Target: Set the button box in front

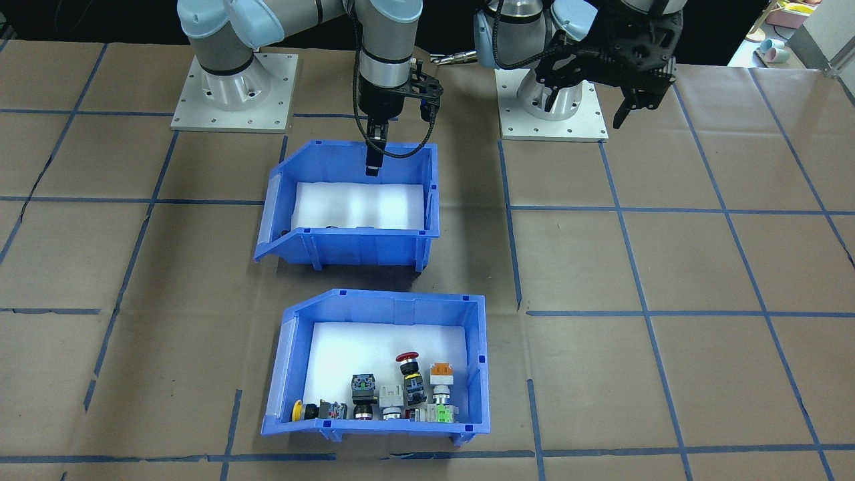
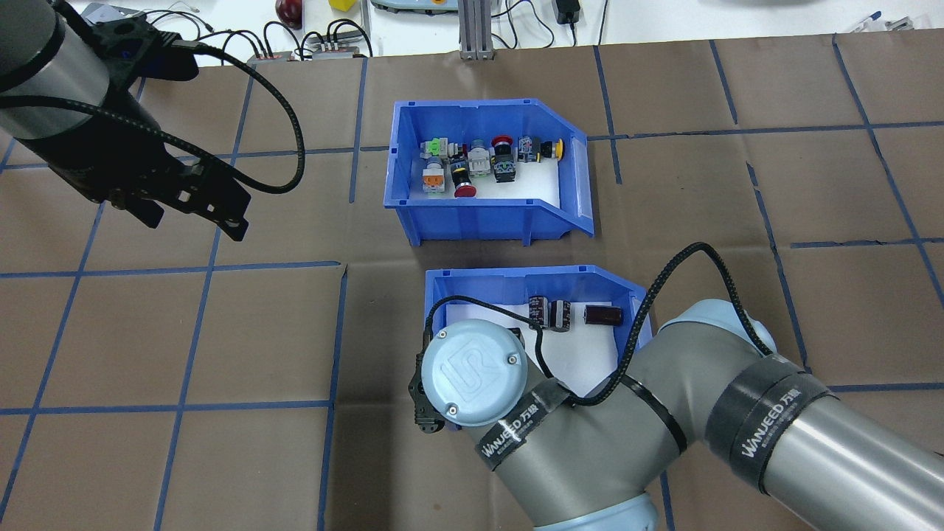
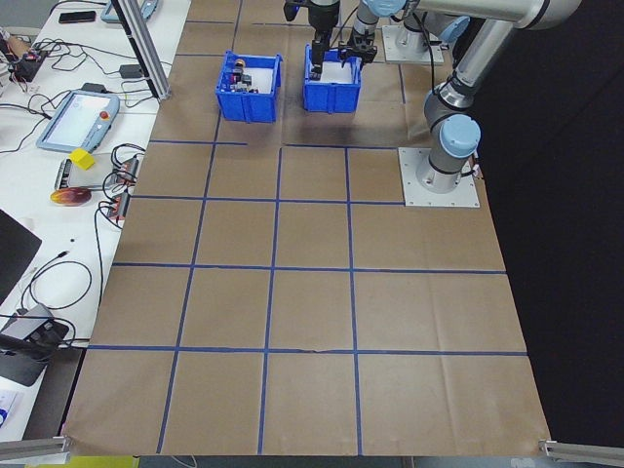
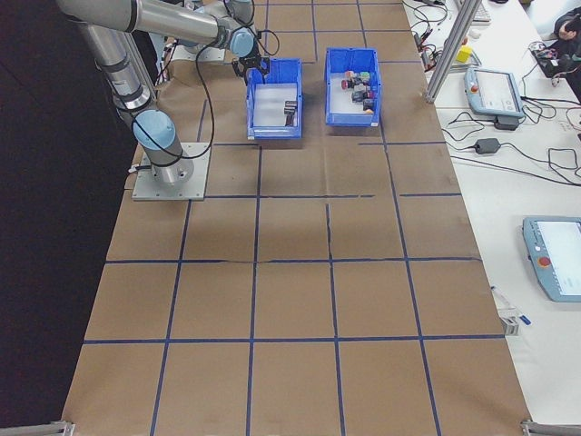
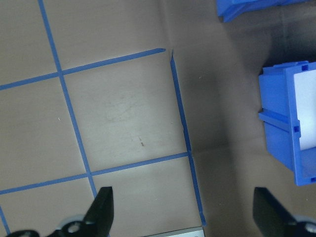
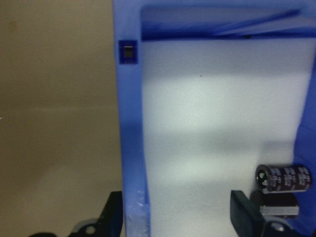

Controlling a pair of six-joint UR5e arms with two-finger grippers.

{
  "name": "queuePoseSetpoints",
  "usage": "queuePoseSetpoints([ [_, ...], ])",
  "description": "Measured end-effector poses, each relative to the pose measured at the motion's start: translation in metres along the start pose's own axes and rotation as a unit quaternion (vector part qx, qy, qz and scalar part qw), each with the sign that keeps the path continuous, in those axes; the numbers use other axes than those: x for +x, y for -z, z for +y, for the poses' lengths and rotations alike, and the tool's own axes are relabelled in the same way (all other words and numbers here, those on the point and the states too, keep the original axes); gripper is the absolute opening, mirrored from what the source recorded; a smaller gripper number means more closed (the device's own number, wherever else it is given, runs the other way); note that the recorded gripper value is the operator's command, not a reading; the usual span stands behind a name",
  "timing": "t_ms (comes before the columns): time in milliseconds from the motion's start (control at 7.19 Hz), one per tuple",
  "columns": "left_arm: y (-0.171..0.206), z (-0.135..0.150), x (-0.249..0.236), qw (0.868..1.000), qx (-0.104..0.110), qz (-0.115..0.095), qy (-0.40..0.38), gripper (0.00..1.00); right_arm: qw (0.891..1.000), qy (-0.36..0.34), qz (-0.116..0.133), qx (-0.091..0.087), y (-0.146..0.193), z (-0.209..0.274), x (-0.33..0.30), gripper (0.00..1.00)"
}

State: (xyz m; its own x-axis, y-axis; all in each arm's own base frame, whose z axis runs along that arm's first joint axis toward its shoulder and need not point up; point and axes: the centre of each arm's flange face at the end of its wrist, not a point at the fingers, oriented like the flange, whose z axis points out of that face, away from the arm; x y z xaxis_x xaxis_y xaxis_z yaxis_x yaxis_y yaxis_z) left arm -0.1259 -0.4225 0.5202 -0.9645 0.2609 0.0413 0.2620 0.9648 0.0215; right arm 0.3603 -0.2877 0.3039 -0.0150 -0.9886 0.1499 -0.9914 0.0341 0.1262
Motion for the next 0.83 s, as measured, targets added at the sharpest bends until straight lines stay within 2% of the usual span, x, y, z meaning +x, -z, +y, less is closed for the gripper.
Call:
queuePoseSetpoints([
  [417,-0.011,-0.001,0.012,1.000,-0.010,0.005,-0.012,0.99,0.999,-0.031,0.003,-0.005,0.049,0.009,0.052,1.00],
  [835,-0.016,0.003,0.013,1.000,-0.014,0.003,-0.013,0.99,0.992,-0.125,-0.005,-0.019,0.059,0.081,0.129,1.00],
])
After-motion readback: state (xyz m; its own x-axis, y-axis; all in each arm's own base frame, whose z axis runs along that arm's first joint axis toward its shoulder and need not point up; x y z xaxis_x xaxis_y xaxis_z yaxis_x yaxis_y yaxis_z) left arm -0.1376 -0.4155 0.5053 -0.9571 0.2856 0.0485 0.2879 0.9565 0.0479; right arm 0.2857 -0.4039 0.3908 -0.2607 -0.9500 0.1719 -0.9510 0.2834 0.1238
